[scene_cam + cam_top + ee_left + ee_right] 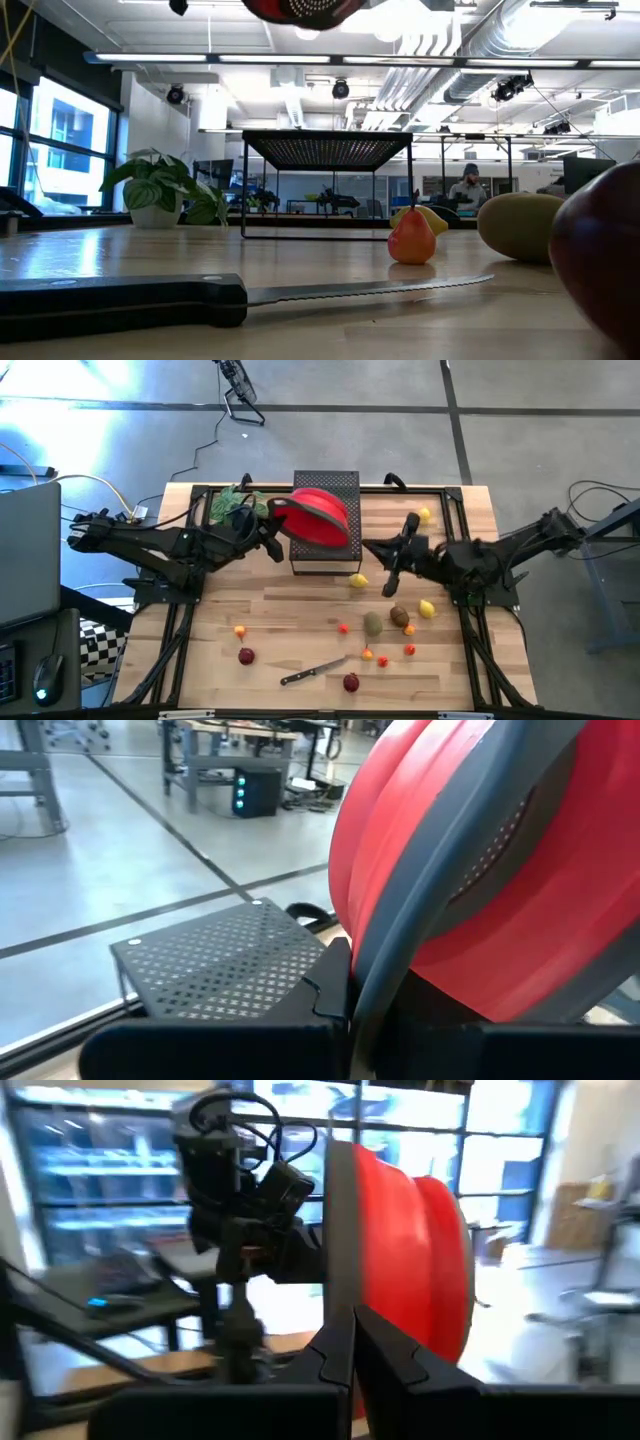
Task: Pick & Place Fruit
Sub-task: Put the red strainer bowl on the shelf
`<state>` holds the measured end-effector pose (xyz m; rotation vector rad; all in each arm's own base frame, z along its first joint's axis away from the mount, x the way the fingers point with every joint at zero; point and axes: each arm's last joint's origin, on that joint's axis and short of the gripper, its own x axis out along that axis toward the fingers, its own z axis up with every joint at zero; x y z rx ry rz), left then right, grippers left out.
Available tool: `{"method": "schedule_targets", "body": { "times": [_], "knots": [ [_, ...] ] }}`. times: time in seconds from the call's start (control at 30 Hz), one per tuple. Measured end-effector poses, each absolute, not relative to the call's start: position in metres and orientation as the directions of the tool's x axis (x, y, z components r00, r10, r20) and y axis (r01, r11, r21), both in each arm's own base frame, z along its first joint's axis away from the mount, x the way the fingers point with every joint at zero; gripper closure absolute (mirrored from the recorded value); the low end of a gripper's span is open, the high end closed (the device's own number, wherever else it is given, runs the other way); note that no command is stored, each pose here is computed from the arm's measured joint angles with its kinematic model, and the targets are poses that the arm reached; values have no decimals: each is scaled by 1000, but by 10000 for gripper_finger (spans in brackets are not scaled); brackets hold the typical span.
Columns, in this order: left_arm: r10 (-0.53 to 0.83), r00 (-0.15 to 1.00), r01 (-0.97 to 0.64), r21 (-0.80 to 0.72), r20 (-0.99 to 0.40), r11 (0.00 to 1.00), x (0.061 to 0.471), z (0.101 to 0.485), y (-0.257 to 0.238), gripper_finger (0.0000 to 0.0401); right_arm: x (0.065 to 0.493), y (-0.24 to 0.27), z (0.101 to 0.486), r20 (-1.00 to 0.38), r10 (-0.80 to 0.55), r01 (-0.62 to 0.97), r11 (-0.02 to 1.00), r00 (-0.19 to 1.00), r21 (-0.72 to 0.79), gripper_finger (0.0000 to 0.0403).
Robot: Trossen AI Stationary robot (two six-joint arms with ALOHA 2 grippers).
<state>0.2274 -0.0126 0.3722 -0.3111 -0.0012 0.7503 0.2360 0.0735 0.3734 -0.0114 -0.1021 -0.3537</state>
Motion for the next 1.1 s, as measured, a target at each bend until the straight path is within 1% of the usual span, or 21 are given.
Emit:
{"method": "schedule_targets", "body": {
  "times": [0.07, 0.17, 0.27, 0.33, 0.4, 0.5, 0.57, 0.7, 0.87, 1.0, 1.1],
  "knots": [
    [681, 724, -680, -278, -110, 679, 228, 372, -9, 394, 242, 82, 371, 86, -423, 428, 903, 902, -42, 401],
    [691, 714, -690, -275, -109, 670, 228, 372, -6, 394, 251, 93, 373, 61, -556, 559, 820, 829, -127, 401],
    [690, 715, -689, -273, -110, 671, 228, 372, -5, 394, 265, 102, 380, 51, -636, 630, 744, 770, -223, 401],
    [690, 715, -690, -271, -112, 671, 228, 372, -5, 394, 275, 106, 384, 48, -668, 654, 709, 743, -263, 401],
    [690, 714, -693, -263, -117, 672, 228, 371, -5, 394, 283, 107, 387, 47, -690, 674, 687, 722, -271, 401],
    [690, 713, -695, -255, -124, 672, 227, 370, -5, 394, 290, 106, 392, 50, -702, 686, 675, 711, -273, 396],
    [690, 713, -695, -255, -124, 672, 227, 370, -5, 394, 290, 105, 393, 51, -702, 686, 674, 710, -274, 384],
    [690, 713, -695, -255, -124, 672, 227, 370, -5, 394, 290, 106, 393, 53, -702, 688, 677, 711, -262, 335],
    [691, 713, -695, -255, -124, 672, 227, 370, -5, 394, 289, 106, 394, 52, -709, 695, 672, 704, -256, 248],
    [691, 713, -695, -255, -124, 672, 227, 370, -5, 394, 291, 106, 392, 49, -682, 675, 708, 730, -207, 183],
    [690, 713, -695, -256, -124, 672, 227, 370, -5, 394, 292, 105, 389, 37, -659, 652, 732, 751, -197, 149]
  ]
}}
